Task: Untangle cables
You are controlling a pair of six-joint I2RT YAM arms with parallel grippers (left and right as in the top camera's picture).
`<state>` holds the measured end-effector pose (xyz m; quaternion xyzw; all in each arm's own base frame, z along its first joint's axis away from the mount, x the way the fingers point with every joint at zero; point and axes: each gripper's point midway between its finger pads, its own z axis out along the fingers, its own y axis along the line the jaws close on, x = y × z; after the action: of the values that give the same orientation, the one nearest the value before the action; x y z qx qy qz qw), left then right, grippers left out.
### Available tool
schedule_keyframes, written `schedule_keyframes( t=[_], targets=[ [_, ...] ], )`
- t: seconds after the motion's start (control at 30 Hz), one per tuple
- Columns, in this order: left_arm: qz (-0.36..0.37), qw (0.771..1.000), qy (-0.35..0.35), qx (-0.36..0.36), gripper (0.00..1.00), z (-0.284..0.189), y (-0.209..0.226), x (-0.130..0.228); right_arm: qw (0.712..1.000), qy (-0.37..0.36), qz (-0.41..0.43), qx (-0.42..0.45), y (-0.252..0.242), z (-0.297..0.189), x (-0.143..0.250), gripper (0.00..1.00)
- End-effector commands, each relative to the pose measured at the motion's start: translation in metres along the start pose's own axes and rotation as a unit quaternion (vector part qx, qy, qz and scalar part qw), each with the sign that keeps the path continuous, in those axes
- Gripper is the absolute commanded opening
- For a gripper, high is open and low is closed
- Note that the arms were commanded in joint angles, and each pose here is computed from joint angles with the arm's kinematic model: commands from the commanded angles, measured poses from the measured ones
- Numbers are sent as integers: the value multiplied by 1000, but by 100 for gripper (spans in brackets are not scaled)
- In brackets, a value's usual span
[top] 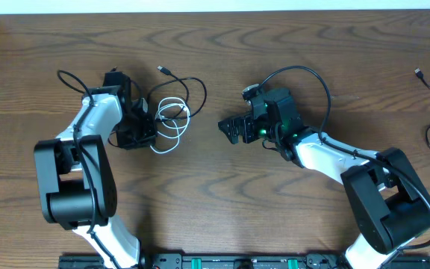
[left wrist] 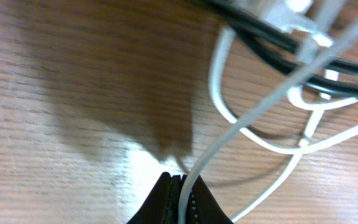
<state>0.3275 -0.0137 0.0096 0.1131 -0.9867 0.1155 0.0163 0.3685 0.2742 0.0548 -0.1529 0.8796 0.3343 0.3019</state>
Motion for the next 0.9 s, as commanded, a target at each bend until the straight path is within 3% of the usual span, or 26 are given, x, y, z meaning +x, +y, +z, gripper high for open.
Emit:
schedule_keyframes(
  t=[0.0, 0.17, 0.27, 0.33, 0.53, 0.7, 0.87],
  targets=[
    [36, 997, -70, 16, 7, -47, -27, -5, 1000, -1, 3, 4, -1, 1, -1, 99],
    [101, 965, -238, 49, 7, -151, -70, -9, 1000, -1, 3, 5, -2, 1, -1, 99],
    [130, 919, -365, 74, 7, -229, -86, 4, 1000, -1, 3, 3, -1, 1, -1, 99],
    [140, 899, -408, 82, 7, -257, -91, 16, 1000, -1, 3, 3, -1, 1, 0, 99],
    [156, 853, -488, 99, 7, -311, -95, 51, 1000, 6, 3, -17, 6, 1, 2, 99],
    [136, 837, -516, 122, 7, -331, -98, 63, 1000, 10, 3, -27, 10, 1, 3, 99],
    [133, 794, -573, 156, 7, -369, -106, 74, 999, 9, 0, -39, 14, 0, 2, 99]
  ],
)
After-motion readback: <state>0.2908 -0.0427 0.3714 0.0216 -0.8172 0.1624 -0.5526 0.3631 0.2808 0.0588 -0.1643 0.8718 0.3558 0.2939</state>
